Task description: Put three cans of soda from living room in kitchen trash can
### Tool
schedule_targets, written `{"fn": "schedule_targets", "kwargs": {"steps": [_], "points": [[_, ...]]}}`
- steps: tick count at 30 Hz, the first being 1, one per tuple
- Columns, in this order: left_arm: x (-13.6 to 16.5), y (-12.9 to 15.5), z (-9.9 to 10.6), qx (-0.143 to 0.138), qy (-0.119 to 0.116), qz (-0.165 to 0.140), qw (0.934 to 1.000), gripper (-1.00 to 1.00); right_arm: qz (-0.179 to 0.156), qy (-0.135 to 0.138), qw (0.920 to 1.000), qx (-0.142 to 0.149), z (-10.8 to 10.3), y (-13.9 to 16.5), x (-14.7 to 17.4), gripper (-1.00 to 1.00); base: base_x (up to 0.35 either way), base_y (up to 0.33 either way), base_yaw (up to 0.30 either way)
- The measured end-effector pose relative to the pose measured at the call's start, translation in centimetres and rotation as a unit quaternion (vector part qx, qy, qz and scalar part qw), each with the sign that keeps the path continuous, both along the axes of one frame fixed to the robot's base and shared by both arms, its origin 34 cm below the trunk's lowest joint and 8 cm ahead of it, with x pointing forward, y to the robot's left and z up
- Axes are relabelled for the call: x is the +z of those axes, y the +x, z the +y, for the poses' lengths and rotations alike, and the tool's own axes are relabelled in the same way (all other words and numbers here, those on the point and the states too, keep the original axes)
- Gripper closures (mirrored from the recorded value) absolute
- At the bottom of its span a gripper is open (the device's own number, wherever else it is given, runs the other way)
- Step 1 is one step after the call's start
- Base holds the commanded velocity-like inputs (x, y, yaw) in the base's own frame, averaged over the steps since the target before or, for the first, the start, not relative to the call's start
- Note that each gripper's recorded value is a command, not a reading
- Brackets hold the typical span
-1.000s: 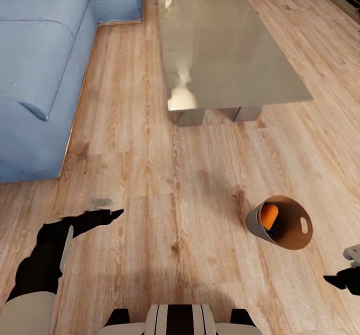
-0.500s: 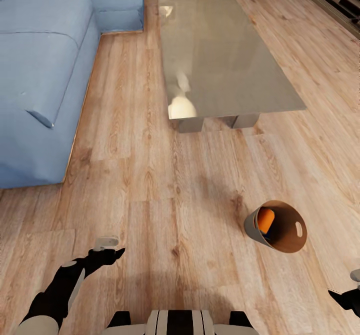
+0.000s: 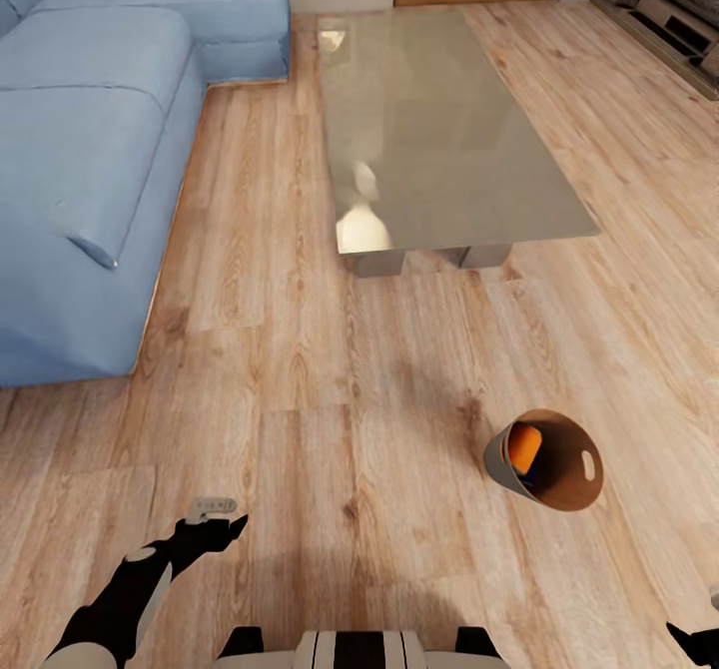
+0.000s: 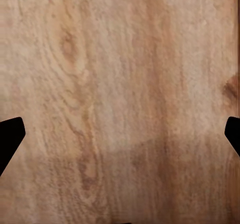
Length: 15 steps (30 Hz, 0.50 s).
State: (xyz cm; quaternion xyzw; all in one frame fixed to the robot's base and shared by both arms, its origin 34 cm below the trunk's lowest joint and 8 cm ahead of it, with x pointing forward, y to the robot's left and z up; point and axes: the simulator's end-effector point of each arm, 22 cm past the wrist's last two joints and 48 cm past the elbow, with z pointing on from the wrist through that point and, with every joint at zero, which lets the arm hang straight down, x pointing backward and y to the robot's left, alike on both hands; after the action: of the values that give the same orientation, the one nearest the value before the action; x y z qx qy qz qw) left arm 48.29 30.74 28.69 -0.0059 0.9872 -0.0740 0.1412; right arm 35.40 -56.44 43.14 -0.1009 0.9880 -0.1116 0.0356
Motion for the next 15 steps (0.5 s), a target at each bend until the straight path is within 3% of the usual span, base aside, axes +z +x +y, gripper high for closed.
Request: {"fn": "schedule_targets", "kwargs": {"steps": [1,2,5,6,10,11,15], "points": [[0.2,-0.1,0.0,0.0,0.0,0.0,1.0,-1.0,-0.002,-0.007,1.0,-0.002,-0.3,-0.5,-0.3,-1.0,0.0,0.0,0.0],[0.1,-0.8,-0.2,0.001,-0.003,0.004,1.0,-1.0,-0.008,-0.033,0.9994,-0.004,-1.3,-1.8,-1.4,-1.0,0.0,0.0,0.0],[0.6,-1.3,-0.5,0.001,-0.005,0.004,1.0,-1.0,-0.016,-0.055,0.9983,-0.01,-1.7,-3.2,-2.4,-1.0,0.0,0.0,0.0],[0.6,-1.8,-0.7,0.001,-0.007,0.004,1.0,-1.0,-0.015,-0.077,0.9967,-0.019,-2.1,-5.0,-3.6,-1.0,0.0,0.0,0.0],[1.5,-1.8,-0.8,0.001,-0.008,0.001,1.0,-1.0,0.004,-0.094,0.9946,-0.043,-1.1,-8.8,-5.2,-1.0,0.0,0.0,0.0],[1.7,-1.8,-0.8,0.0,-0.008,-0.001,1.0,-1.0,0.025,-0.11,0.9922,-0.052,-0.5,-11.5,-6.1,-1.0,0.0,0.0,0.0],[2.7,-1.3,-0.8,-0.003,-0.007,-0.014,0.9999,-1.0,0.055,-0.117,0.9905,-0.046,2.0,-14.5,-6.5,-1.0,0.0,0.0,0.0]]}}
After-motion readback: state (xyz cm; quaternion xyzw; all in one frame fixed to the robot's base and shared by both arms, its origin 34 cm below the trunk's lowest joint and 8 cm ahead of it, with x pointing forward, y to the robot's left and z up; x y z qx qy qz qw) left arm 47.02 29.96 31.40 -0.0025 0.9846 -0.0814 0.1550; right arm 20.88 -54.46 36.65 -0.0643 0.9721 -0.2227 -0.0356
